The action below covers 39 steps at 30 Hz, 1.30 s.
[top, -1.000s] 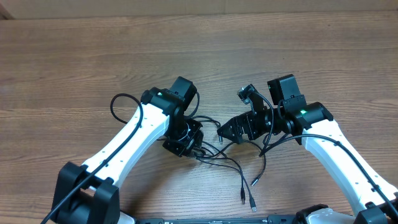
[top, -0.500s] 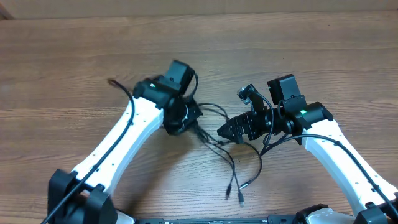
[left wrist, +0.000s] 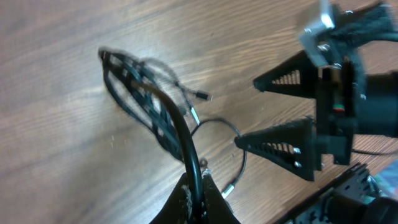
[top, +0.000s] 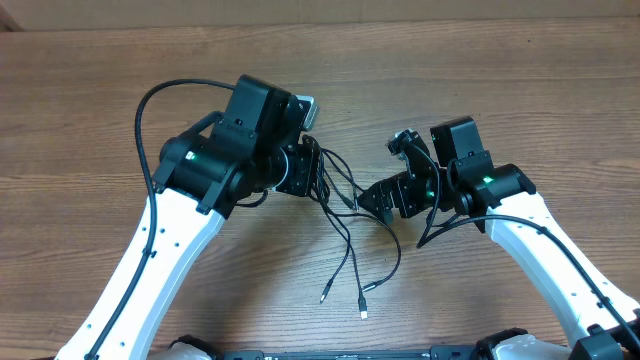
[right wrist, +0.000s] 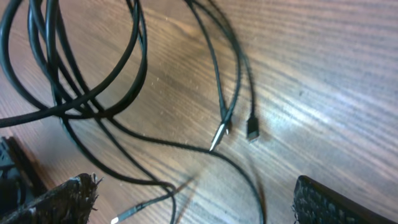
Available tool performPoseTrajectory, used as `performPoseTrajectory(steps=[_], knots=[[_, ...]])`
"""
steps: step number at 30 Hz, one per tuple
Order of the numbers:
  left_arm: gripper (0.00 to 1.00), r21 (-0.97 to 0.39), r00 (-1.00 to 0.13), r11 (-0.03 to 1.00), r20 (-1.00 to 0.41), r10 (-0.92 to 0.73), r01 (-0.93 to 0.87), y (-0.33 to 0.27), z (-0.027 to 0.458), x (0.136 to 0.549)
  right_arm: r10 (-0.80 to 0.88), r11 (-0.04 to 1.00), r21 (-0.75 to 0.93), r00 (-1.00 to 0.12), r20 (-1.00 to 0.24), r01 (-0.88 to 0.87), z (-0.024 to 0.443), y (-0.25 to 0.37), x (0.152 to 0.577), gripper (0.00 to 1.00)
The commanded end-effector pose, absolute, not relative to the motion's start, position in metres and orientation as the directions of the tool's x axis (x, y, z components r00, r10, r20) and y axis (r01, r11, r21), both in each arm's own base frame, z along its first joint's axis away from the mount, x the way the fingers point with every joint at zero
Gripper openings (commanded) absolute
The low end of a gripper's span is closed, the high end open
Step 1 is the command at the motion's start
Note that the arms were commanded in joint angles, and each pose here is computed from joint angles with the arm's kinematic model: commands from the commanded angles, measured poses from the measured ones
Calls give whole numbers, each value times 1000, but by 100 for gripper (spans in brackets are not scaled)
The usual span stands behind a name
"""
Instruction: Untangle cables
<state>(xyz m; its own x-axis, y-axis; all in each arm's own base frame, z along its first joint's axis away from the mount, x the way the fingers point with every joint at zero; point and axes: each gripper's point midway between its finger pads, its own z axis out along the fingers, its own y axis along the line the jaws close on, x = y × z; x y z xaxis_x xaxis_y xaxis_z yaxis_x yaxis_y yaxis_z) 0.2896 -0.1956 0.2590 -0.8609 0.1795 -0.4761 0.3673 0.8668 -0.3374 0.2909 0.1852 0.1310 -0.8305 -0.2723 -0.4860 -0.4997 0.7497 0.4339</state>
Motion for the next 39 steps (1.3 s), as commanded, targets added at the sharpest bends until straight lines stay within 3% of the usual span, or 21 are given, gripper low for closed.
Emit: performPoseTrajectory(steps=[1,5,7,12,18,19,21,23,26,31,35,39], knots=[[4,-308,-745,782,-608,276,542,-204,294,282,-233,729,491,-847,-477,-477,137,193,288,100],[4,-290,-665,732,-689,288,617,-209,318,276,-138,675,617,-891,-433,-404,151,208,287,100],[4,-275,-633,724,-722,279,633,-209,328,276,-102,601,696,-901,-422,-394,167,220,286,100],[4,-260,-589,715,-767,255,649,-209,344,276,-115,380,760,-842,-528,-528,210,245,283,100],[4,-242,-543,708,-807,233,663,-207,366,272,-42,313,788,-836,-547,-531,237,253,295,100],[4,-238,-531,706,-816,226,667,-207,372,270,-29,322,771,-819,-573,-550,239,253,300,98],[4,-233,-499,691,-841,210,684,-208,385,268,13,383,731,-788,-615,-565,240,252,316,83],[4,-224,-453,670,-871,188,708,-212,400,268,89,498,719,-797,-598,-484,230,249,333,82],[4,-210,-386,632,-910,153,746,-219,420,269,147,652,655,-783,-604,-382,206,252,349,92],[4,-225,-342,594,-935,92,772,-227,441,270,160,806,528,-759,-631,-269,164,263,359,90],[4,-186,-283,642,-958,50,744,-209,462,273,329,881,469,-789,-519,59,116,215,370,84],[4,-153,-222,720,-975,1,677,-176,485,273,397,888,414,-790,-468,202,99,163,375,82]])
